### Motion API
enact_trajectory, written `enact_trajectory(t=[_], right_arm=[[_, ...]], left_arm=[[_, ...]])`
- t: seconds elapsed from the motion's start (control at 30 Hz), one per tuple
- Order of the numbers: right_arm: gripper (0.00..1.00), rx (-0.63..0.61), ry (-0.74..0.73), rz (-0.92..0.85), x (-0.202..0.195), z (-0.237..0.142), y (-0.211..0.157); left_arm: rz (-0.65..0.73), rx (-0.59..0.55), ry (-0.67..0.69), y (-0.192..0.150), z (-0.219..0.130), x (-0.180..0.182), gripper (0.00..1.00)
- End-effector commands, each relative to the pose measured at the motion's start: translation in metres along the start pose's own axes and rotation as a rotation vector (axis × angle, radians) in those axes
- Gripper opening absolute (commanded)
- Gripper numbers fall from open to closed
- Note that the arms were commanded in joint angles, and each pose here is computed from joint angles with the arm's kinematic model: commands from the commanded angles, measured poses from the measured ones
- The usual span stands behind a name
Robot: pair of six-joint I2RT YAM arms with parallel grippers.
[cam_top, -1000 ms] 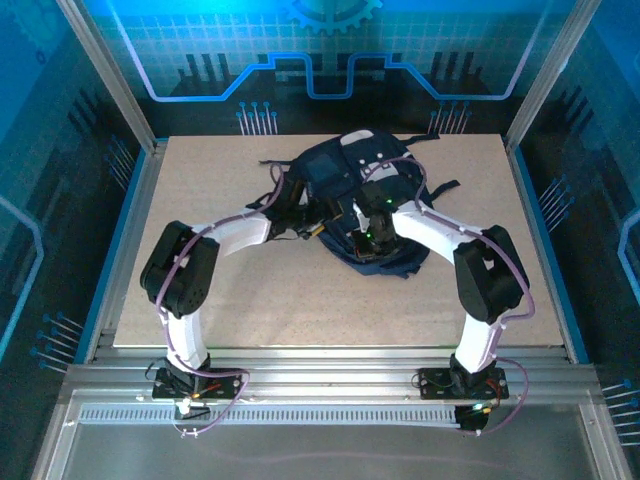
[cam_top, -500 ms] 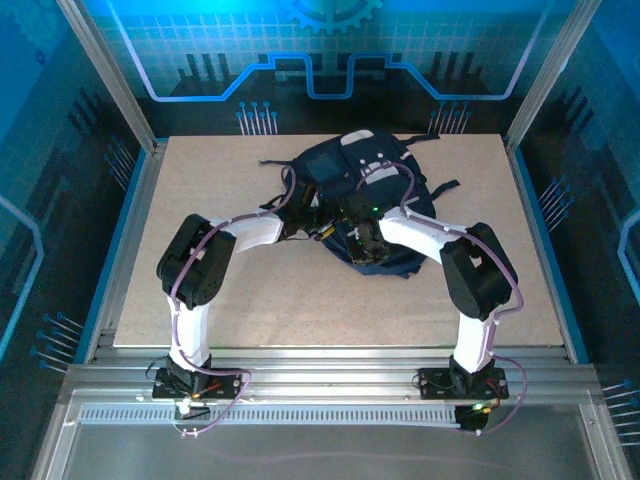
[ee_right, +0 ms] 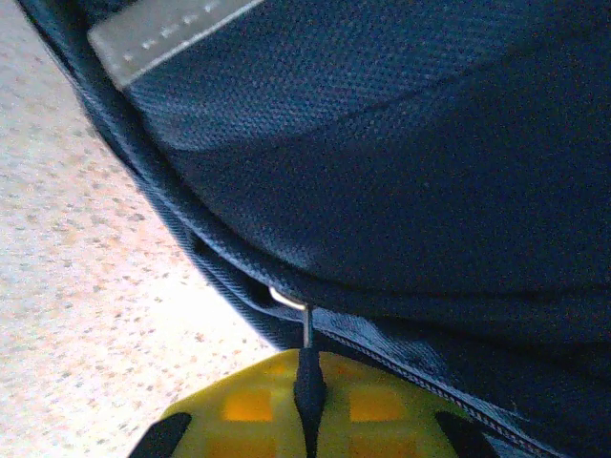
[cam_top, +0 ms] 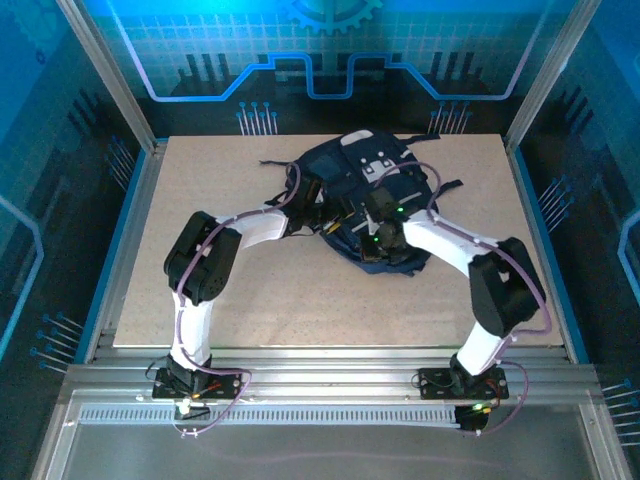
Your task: Pack books, pencil case, and school supplies into a backpack
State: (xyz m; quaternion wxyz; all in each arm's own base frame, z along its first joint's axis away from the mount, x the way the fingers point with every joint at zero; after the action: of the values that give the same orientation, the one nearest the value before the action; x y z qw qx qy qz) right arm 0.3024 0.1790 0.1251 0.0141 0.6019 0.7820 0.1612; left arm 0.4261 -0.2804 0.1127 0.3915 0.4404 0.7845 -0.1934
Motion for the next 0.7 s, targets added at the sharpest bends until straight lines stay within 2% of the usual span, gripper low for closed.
enact_trajectory(t=[0.0,0.1,0.17,0.23,0.47,0.67], right_arm=[[0.00,-0.010,0.193,-0.017,0.009,-0.020,-0.006],[0.00,0.008,0.206,-0.038,0.009,-0.021,-0.007],[0.00,0.034,0.190,-0.054,0.006,-0.020,-0.008],[0.00,0.063,0.146,-0.076,0.001,-0.018,-0.012],[0.00,0.127,-0.172,-0.118,-0.048,-0.022,-0.025],[0.00,0.090,-0.256,-0.061,-0.084,-0.031,-0.018]], left_arm=[[0.060,-0.053,0.034,0.014,0.009,0.002,0.38],[0.080,-0.046,0.033,0.018,0.012,0.000,0.13],[0.086,-0.051,0.018,0.022,0.009,-0.004,0.00],[0.097,-0.069,0.002,0.026,0.001,-0.009,0.00],[0.102,-0.080,-0.027,0.041,-0.031,-0.010,0.00],[0.149,-0.029,-0.021,0.045,-0.047,-0.013,0.00]])
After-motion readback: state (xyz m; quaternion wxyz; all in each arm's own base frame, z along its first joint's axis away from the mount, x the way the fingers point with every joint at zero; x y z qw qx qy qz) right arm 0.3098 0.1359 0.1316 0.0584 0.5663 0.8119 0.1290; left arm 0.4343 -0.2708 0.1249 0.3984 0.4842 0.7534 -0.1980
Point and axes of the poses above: each hand's point on the last joint's axis, 136 mm out from that joint toward the fingers, its own z axis out along the fingers, its own x axis along the line the jaws close on, y = z × x, the point moved 5 cm from there along -z, back along the fingers, and after that the axes turned 8 degrees about -z, right-handed, at the moved point
